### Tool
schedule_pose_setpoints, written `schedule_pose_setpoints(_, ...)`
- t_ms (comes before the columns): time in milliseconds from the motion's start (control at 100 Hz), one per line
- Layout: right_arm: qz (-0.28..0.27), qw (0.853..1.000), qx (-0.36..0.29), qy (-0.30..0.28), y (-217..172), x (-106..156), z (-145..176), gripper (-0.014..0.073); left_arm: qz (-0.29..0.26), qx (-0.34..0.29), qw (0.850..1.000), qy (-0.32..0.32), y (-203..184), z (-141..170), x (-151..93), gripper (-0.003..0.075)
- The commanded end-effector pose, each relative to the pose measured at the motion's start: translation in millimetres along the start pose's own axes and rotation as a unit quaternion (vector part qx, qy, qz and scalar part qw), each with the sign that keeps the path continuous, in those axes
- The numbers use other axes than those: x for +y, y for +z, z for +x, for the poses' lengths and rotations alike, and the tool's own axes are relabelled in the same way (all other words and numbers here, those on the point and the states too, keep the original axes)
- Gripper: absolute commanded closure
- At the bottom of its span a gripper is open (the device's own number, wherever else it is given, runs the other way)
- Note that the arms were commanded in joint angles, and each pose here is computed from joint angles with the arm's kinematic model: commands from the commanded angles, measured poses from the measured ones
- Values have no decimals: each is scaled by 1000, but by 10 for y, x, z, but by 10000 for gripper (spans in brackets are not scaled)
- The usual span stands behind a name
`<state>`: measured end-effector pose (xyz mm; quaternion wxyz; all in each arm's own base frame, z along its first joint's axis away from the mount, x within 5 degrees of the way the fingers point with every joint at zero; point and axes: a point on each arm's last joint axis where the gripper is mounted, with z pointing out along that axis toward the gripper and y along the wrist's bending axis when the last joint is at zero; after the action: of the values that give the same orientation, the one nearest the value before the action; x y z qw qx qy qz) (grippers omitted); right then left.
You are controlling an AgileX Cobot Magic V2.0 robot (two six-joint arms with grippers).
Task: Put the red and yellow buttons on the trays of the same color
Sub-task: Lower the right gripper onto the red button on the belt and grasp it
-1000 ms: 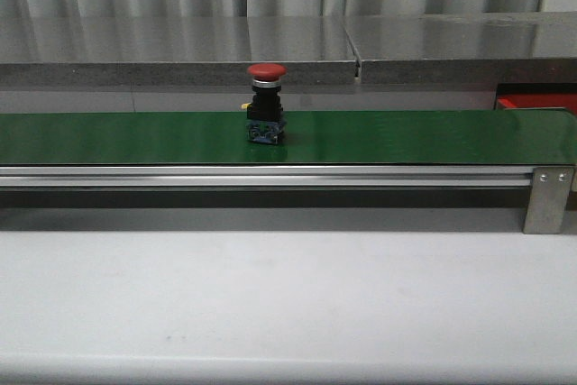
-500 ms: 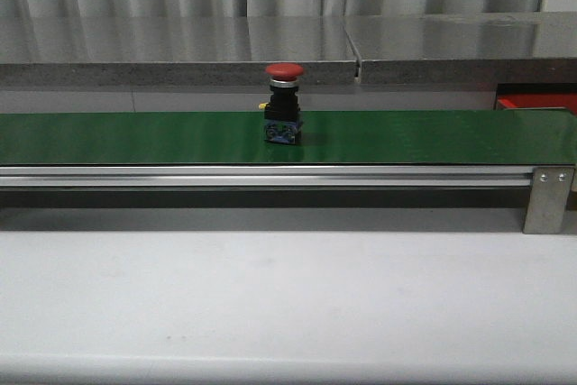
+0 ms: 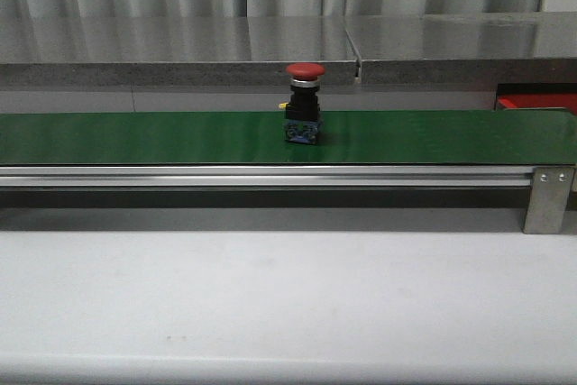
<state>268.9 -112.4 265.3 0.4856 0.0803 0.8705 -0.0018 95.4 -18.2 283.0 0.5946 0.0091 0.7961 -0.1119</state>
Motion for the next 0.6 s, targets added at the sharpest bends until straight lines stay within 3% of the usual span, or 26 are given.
schedule_pose_setpoints(0, -63, 997, -31, -31, -121, 194, -233, 56, 3, -49, 999, -6, -26, -154, -17, 741)
schedule_pose_setpoints(180, -124, 985, -40, -117, -82, 553, -319, 56, 3, -49, 999, -6, -26, -154, -17, 741)
schedule_pose_setpoints(310, -169, 967, -48, -183, -44, 868, -346, 56, 3, -49, 999, -6, -26, -154, -17, 741)
schedule_pose_setpoints(590, -269, 927, -40, -259, 204, 1487, -353, 56, 3, -49, 999, -6, -26, -154, -17, 741)
